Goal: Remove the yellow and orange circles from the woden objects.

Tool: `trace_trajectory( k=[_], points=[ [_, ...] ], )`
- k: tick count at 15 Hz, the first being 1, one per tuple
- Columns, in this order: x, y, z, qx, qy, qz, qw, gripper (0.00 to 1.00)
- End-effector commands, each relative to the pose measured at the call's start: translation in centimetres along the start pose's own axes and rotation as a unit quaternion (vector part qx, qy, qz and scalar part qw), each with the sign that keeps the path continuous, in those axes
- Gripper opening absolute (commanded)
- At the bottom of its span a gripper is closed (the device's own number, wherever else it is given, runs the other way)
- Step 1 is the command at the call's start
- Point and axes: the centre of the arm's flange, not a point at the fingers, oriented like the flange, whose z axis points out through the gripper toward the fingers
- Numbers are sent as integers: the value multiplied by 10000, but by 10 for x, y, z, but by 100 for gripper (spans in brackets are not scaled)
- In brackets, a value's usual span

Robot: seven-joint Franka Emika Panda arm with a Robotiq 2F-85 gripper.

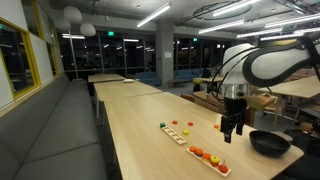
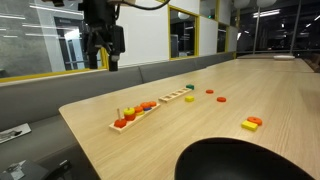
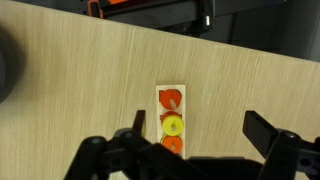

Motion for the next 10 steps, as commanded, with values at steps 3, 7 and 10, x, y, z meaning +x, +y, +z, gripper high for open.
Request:
trace_trajectory(
  k=[3, 7, 10],
  points=[
    [5, -11, 34, 76, 485, 753, 9960, 100],
    [22, -16, 50, 45, 677, 975, 9929, 100],
    [35, -14, 66, 20, 708, 1108, 9913, 100]
  ],
)
